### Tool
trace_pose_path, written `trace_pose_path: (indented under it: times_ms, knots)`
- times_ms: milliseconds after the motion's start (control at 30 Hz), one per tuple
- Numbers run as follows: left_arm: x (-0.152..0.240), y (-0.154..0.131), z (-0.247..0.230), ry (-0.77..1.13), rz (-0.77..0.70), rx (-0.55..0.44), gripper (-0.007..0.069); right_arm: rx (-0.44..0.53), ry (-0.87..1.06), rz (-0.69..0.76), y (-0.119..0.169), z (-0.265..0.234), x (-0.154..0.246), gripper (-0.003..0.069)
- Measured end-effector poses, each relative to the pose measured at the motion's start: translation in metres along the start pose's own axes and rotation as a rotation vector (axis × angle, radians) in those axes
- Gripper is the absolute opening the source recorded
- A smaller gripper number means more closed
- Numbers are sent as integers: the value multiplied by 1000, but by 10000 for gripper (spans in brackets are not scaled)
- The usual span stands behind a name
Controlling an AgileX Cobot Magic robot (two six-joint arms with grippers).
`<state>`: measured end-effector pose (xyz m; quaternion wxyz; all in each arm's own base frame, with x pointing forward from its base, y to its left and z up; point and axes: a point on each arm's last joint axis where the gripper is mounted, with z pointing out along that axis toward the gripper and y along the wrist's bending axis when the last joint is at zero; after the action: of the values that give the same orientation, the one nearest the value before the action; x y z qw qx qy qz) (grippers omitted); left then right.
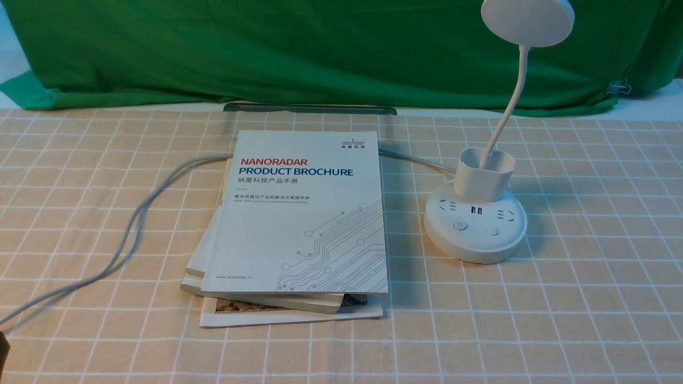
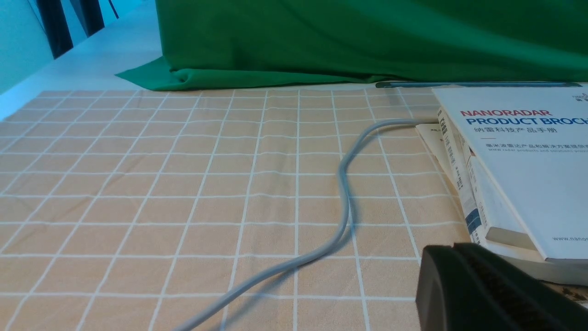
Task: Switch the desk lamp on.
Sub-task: Use the right arm to press the button switch on the lamp holder
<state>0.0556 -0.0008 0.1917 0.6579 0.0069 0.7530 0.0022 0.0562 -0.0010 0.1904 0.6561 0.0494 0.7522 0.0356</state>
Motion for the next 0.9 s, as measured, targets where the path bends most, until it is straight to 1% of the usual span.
trace_pose_path:
  times_ms: [100,133,167,200,267,300,333,400,500,633,667,700,767,800,833,900]
  knots:
    - [0,0,0,0,0,0,21,-1,1,23,0,0,0,241]
    - [0,0,0,0,0,0,21,-5,2,94,0,0,0,241]
    - [0,0,0,0,0,0,21,-14,2,214,1,0,0,241]
    - [0,0,0,0,0,0,21,-18,4,267,2,0,0,241]
    - [0,0,0,0,0,0,21,-47,8,672,4,0,-1,241]
    - [0,0,0,0,0,0,21,-56,11,826,5,0,-1,241]
    - [0,0,0,0,0,0,21,-61,13,926,5,0,-1,241]
    - [0,0,0,0,0,0,21,-66,20,1077,6,0,-1,241]
    - [0,0,0,0,0,0,21,-66,21,1097,6,0,-1,241]
    - [0,0,0,0,0,0,21,-65,16,971,6,0,-1,241]
    - [0,0,0,0,0,0,21,-66,11,896,6,0,-2,241]
    - [0,0,0,0,0,0,21,-67,7,875,6,0,-2,241]
    - [0,0,0,0,0,0,21,-76,-30,773,5,0,-5,241]
    - [0,0,0,0,0,0,21,-81,-52,744,5,0,-7,241]
    - [0,0,0,0,0,0,21,-83,-65,723,5,-1,-8,237]
    - [0,0,0,0,0,0,21,-97,-118,627,6,-4,-22,202]
